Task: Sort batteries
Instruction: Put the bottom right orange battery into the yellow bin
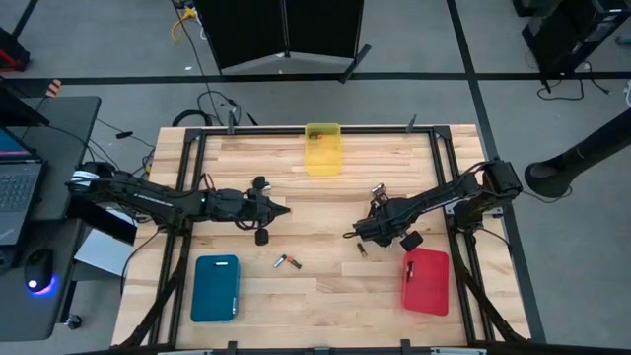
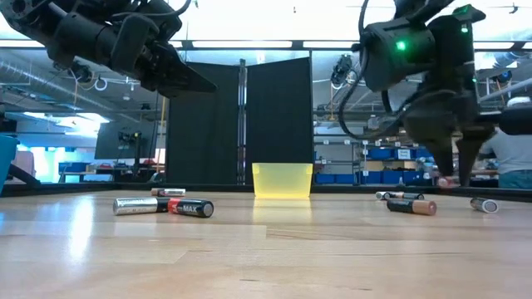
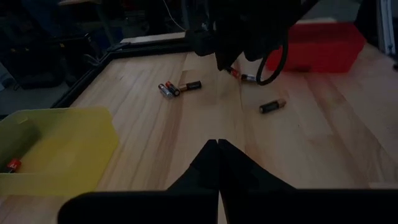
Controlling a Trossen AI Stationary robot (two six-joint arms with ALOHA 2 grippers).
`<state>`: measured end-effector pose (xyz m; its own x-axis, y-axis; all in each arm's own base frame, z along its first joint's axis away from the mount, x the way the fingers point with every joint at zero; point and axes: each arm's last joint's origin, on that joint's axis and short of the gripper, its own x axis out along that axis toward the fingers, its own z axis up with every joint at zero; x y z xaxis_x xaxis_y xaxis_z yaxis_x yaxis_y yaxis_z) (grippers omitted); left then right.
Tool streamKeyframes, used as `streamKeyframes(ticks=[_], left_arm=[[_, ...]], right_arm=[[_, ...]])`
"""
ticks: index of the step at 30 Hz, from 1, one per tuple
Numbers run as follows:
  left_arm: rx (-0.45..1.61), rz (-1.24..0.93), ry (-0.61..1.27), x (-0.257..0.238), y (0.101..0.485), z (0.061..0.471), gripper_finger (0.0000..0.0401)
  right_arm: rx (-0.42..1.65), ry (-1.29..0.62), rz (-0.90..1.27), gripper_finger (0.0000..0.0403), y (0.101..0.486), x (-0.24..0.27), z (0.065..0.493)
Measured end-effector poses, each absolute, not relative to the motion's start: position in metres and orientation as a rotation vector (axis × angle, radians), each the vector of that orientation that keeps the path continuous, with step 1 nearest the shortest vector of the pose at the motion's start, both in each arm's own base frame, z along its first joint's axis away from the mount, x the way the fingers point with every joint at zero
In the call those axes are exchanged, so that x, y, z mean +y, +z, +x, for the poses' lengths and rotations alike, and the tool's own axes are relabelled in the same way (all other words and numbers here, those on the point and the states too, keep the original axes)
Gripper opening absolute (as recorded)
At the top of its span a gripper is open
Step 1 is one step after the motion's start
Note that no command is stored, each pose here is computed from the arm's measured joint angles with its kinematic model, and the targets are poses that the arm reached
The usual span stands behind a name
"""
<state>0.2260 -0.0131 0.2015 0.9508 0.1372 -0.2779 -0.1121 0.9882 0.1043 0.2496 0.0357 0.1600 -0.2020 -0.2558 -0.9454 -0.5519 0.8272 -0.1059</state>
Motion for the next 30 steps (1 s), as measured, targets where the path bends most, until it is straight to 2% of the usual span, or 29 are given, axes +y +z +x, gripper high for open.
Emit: streamKeyframes(ticks=[5, 10, 14, 17, 20, 30], left_arm=[[0.264, 0.074, 0.129, -0.013, 0.202, 0.229, 0.0005], [0.215, 0.053, 0.132, -0.014, 0.196, 0.240, 0.0005], [0.174, 0.044, 0.135, -0.012, 0.190, 0.249, 0.0005], [0.130, -0.011, 0.064, -0.007, 0.189, 0.254, 0.0005], [0.108, -0.059, 0.004, -0.001, 0.188, 0.257, 0.0005], [0.103, -0.066, 0.105, 0.026, 0.187, 0.256, 0.0005]], right_arm=[[1.649, 0.138, -0.523, 0.0061, 0.185, 0.030, 0.255], [1.375, -0.125, -0.494, 0.0066, 0.216, 0.019, 0.258], [1.156, -0.244, -0.376, 0.0058, 0.236, 0.000, 0.268], [1.051, -0.323, -0.314, 0.0058, 0.242, -0.022, 0.277], [1.039, -0.355, -0.276, 0.0058, 0.243, -0.048, 0.286], [1.138, -0.336, -0.243, 0.0058, 0.266, -0.155, 0.344]])
